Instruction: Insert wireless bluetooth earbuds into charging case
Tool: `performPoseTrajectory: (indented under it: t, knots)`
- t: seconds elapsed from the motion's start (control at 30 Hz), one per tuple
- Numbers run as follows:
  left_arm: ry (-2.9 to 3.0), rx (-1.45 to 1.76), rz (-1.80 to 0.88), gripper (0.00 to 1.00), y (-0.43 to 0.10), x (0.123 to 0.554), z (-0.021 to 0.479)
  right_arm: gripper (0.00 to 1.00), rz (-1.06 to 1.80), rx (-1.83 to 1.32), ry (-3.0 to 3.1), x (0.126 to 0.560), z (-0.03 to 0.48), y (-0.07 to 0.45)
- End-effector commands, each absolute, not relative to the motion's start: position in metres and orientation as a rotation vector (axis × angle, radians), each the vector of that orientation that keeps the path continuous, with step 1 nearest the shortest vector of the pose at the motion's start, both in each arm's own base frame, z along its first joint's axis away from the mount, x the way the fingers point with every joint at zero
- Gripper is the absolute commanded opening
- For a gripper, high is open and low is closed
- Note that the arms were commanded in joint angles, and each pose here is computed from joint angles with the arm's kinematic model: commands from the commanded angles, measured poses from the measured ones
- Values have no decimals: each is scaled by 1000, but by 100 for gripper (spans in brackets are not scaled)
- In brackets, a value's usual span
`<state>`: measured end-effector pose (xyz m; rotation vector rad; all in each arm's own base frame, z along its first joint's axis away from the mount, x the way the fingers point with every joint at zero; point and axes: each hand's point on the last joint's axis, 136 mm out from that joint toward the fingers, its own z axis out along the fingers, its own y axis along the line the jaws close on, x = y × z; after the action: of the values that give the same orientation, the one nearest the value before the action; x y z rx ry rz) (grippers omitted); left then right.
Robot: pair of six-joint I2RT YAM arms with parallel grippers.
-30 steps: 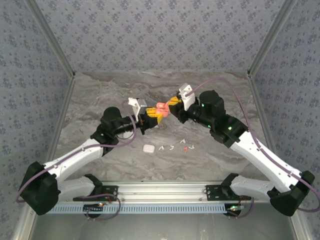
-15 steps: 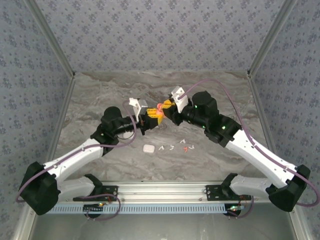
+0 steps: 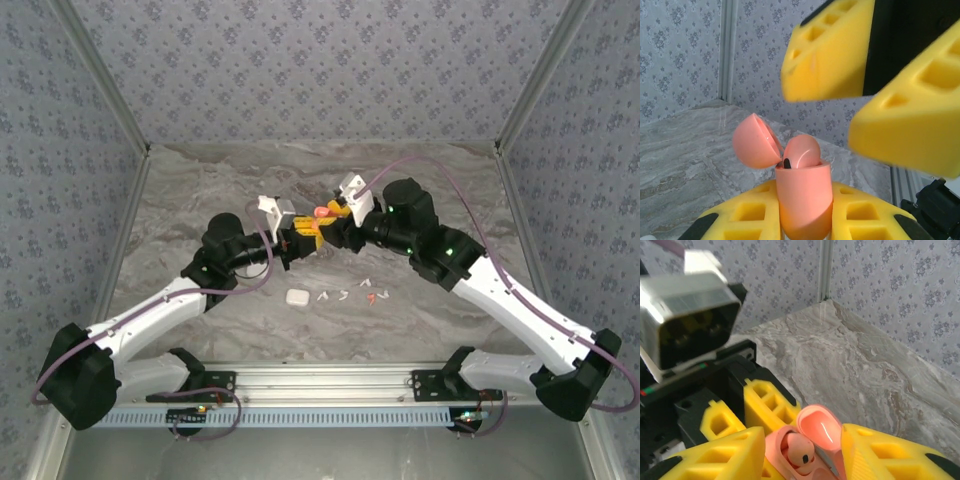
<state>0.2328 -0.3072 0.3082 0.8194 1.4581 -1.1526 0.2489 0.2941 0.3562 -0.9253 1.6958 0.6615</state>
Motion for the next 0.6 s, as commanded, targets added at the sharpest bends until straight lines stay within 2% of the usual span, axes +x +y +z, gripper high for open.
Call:
performPoseTrajectory:
  t: [0.0, 0.13, 0.23, 0.33, 0.57]
  knots:
    - [1363, 830, -1137, 0, -308, 230, 334, 51, 706, -885, 1664, 240, 384, 279]
    - [1368, 810, -1119, 0, -306, 233, 332, 53, 668, -782, 1700, 247, 389, 252]
    - [1368, 801, -1105, 0, -304, 234, 332, 53, 615, -706, 1803, 257, 370, 228]
    - [1371, 799, -1091, 0, -302, 234, 332, 52, 564, -621, 1949, 268, 338, 206]
    - [1374, 794, -1071, 0, -300, 234, 331, 45, 450, -517, 2392, 265, 213, 177]
